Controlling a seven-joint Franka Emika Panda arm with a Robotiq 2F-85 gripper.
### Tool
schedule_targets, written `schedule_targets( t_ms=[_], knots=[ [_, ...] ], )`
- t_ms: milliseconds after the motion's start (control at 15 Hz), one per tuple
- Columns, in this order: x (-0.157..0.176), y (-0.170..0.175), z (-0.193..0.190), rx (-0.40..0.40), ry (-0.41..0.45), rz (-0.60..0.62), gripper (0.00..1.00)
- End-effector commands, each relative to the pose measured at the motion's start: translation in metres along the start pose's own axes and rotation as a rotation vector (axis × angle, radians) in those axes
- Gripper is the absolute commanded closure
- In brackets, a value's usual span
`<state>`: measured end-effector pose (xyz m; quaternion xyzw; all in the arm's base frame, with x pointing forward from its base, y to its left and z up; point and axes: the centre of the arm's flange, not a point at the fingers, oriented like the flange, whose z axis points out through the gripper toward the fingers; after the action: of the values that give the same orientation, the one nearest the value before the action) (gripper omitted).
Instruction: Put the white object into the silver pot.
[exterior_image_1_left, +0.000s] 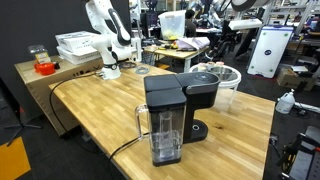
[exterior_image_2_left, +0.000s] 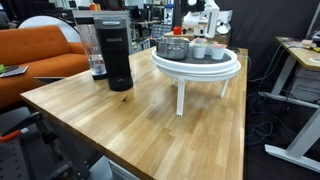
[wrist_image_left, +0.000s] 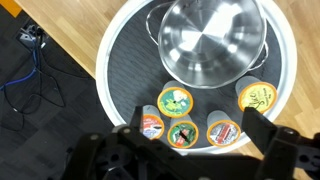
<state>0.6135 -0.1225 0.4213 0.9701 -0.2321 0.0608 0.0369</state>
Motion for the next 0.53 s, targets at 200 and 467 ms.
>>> schedule_targets(
  t_ms=[200, 467],
  knots=[
    [-0.0017, -0.0013, 0.0071, 0.072, -0.077, 0.062, 0.0],
    [-0.0034, 0.0043, 0.0086, 0.086, -0.088, 0.084, 0.0]
  ],
)
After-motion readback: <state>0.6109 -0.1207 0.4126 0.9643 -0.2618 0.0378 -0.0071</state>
